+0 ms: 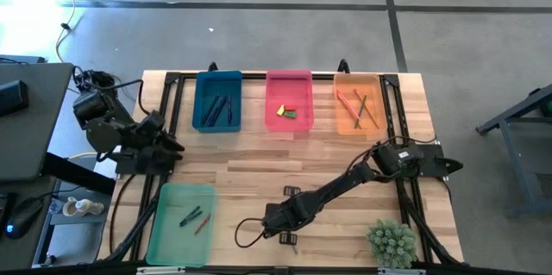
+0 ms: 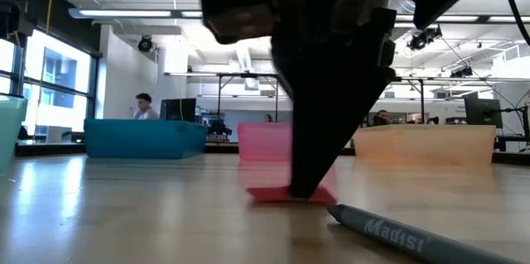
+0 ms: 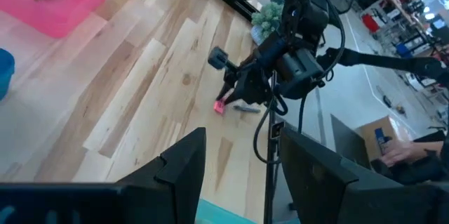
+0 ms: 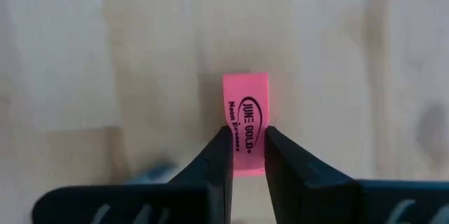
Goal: Sort crayons/erasers/pens/pencils in bins
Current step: Put the pink eraser into the pink bin
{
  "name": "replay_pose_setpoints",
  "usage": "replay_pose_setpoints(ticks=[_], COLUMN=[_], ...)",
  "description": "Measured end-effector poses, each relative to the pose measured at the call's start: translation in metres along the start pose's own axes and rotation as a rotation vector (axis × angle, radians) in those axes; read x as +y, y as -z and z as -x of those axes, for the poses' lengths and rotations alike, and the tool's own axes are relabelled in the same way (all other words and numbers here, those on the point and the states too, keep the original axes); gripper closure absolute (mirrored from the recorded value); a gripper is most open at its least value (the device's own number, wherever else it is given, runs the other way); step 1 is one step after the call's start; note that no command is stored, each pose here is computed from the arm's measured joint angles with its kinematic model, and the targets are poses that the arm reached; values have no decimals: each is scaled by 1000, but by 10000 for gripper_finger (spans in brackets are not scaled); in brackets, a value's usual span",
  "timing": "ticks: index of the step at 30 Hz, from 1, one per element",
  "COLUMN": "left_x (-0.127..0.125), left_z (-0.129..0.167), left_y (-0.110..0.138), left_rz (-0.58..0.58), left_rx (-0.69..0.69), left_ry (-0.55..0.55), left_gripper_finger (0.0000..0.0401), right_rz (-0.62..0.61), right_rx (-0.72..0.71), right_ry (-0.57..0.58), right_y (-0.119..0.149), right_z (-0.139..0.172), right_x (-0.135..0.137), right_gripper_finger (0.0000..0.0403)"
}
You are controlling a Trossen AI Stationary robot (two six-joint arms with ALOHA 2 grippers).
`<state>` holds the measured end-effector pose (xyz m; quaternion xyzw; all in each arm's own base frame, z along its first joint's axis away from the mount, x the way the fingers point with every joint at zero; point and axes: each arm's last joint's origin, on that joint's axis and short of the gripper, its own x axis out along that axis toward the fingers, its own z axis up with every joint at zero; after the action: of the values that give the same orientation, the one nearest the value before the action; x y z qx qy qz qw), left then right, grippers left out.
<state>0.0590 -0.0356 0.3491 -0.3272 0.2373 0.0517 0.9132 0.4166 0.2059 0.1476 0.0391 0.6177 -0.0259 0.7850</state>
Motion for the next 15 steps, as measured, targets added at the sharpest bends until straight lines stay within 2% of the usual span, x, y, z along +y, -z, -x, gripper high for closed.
replay_pose_setpoints(ticks=[8,15], left_x=[0,0], left_z=[0,-1], left_y=[0,0], left_rz=[-28,-46], left_rx=[1,-34], left_ry=[-1,-28], left_gripper_finger=[231,231], right_rz=[-109,-202], right_rx=[-97,-191], right_ry=[51,127], right_y=[-12,-25], right_z=[20,39], right_x=[-14,-38], right_gripper_finger=[359,359])
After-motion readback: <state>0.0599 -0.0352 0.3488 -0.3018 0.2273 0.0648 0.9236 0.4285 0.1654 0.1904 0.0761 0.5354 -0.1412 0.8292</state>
